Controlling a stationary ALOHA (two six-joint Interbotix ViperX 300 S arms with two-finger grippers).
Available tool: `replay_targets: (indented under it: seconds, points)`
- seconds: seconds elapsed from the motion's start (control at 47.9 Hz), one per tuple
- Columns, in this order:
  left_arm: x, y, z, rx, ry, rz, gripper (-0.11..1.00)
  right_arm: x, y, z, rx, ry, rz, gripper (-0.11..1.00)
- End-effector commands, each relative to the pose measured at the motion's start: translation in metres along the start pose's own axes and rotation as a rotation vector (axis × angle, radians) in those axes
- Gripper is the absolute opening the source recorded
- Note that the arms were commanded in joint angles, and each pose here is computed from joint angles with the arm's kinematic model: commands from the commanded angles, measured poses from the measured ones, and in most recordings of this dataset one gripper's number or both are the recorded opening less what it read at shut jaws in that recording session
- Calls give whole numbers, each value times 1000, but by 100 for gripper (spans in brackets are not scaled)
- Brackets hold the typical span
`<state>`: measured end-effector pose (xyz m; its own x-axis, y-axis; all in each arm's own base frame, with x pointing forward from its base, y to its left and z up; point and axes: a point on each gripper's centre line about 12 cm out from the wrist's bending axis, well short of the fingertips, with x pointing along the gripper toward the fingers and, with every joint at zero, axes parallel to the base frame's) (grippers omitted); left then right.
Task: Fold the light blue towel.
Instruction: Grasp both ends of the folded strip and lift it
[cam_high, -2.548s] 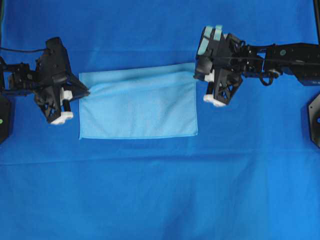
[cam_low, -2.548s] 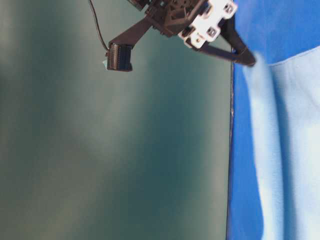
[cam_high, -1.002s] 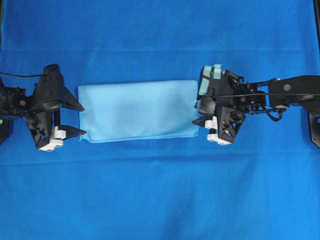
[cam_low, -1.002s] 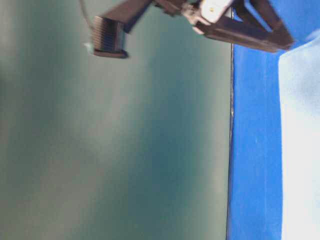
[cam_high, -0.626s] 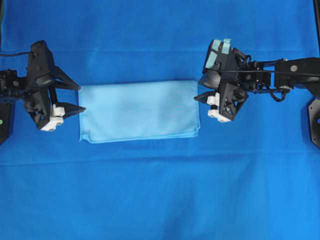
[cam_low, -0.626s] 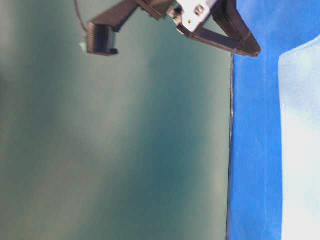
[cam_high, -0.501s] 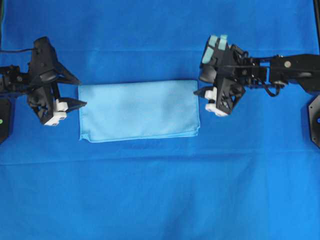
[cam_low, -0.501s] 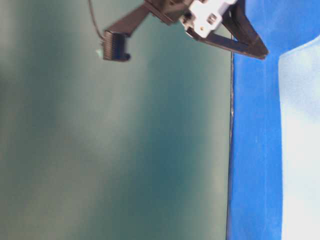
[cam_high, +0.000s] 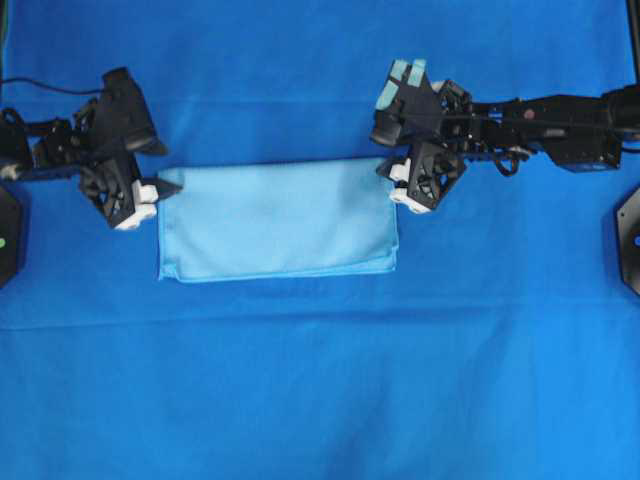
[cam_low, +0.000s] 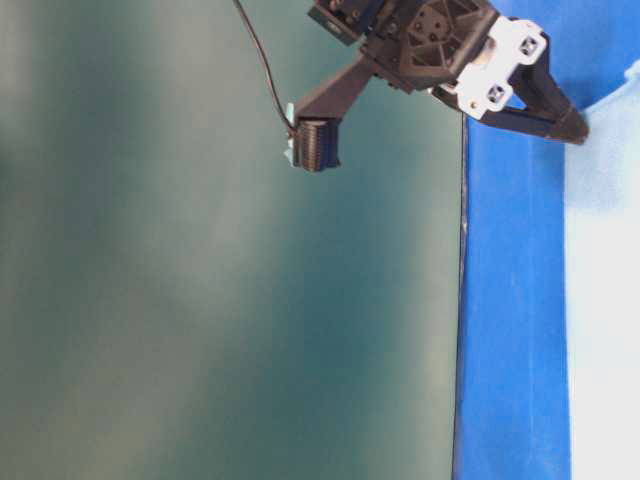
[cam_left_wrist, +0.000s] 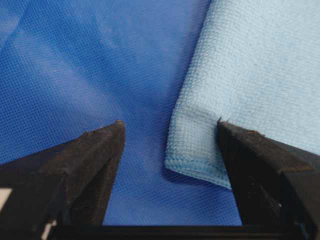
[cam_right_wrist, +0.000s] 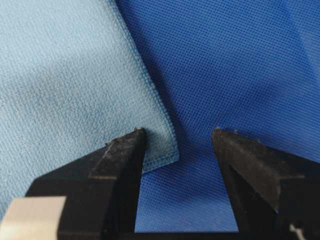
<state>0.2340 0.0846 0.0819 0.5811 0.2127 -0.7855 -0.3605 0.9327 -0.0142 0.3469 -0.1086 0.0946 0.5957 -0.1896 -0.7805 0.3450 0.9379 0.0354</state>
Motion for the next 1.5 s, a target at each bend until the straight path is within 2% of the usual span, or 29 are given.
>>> replay_targets:
  seconds: [0.0, 0.146, 0.271, 0.355, 0.439, 0.48, 0.564, 0.773, 0.919, 1.169, 1.483]
  points:
    - [1, 5, 6, -13, -17, 11, 67, -1, 1, 10, -4, -36, 6, 58]
    - [2, 7, 3, -20, 0, 17, 64, -1, 5, 10, -12, -36, 13, 58]
    - [2, 6, -1, -23, 26, 14, 51, -2, 14, 8, -31, -33, 28, 52]
    - [3, 3, -2, -17, 43, 8, 35, -2, 22, 5, -50, -25, 41, 38]
    - [3, -2, -3, 0, 49, -5, 20, -2, 27, 3, -63, -19, 50, 13]
    - [4, -4, -2, 6, 51, -10, 12, -2, 29, 2, -67, -19, 52, 4]
    - [4, -7, -2, 14, 53, -17, 3, -2, 29, 2, -67, -19, 52, 2]
    - [3, -9, -2, 13, 65, -20, 2, -3, 28, 5, -64, -23, 51, 2]
    - [-5, -10, 11, 14, 48, -25, 2, -11, 25, 9, -59, -26, 42, 2]
    - [-43, -20, 54, 40, -41, -51, 2, -55, 23, 30, -57, -68, 24, 2]
    - [-92, -37, 84, 76, -149, -105, 2, -119, 20, 43, -56, -96, -1, 2]
